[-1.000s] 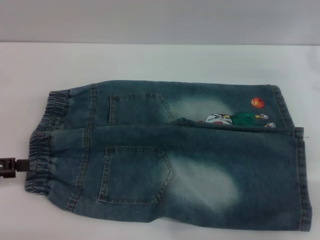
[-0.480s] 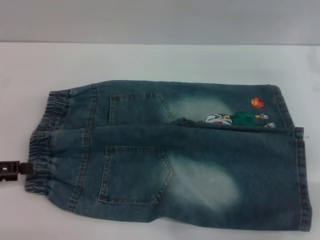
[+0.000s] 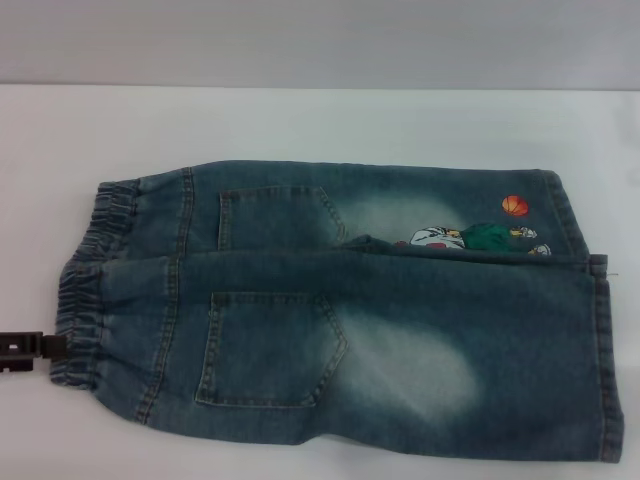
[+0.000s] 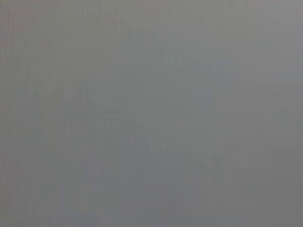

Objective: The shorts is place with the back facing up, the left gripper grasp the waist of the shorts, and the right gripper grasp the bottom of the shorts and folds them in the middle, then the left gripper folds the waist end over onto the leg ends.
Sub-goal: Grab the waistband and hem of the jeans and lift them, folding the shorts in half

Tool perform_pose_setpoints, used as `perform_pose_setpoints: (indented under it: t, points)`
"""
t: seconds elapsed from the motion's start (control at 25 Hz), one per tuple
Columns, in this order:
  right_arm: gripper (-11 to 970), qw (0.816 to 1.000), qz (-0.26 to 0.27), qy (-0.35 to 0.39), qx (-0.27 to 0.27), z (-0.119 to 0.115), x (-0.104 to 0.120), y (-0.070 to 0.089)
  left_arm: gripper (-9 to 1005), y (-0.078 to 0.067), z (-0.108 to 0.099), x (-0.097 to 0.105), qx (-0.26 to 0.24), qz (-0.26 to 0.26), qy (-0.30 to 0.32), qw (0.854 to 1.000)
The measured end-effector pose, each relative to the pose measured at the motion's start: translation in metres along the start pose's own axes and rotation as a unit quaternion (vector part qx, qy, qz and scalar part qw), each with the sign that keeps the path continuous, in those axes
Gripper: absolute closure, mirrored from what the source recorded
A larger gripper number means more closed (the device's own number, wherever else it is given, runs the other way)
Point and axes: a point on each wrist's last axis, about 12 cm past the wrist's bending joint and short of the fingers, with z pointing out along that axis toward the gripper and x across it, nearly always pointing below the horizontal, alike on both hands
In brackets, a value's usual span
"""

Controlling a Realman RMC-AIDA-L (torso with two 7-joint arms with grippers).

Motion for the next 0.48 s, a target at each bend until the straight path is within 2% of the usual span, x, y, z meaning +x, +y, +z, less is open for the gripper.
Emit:
perform_pose_setpoints:
  t: [0.48]
  points:
    - [296,1.000,0.001,0.003,-0.003,-0.0021,0.0012,0.0003,162,-0.0006,0.0060,0.0017,-0.001,-0.001,0.003,1.000]
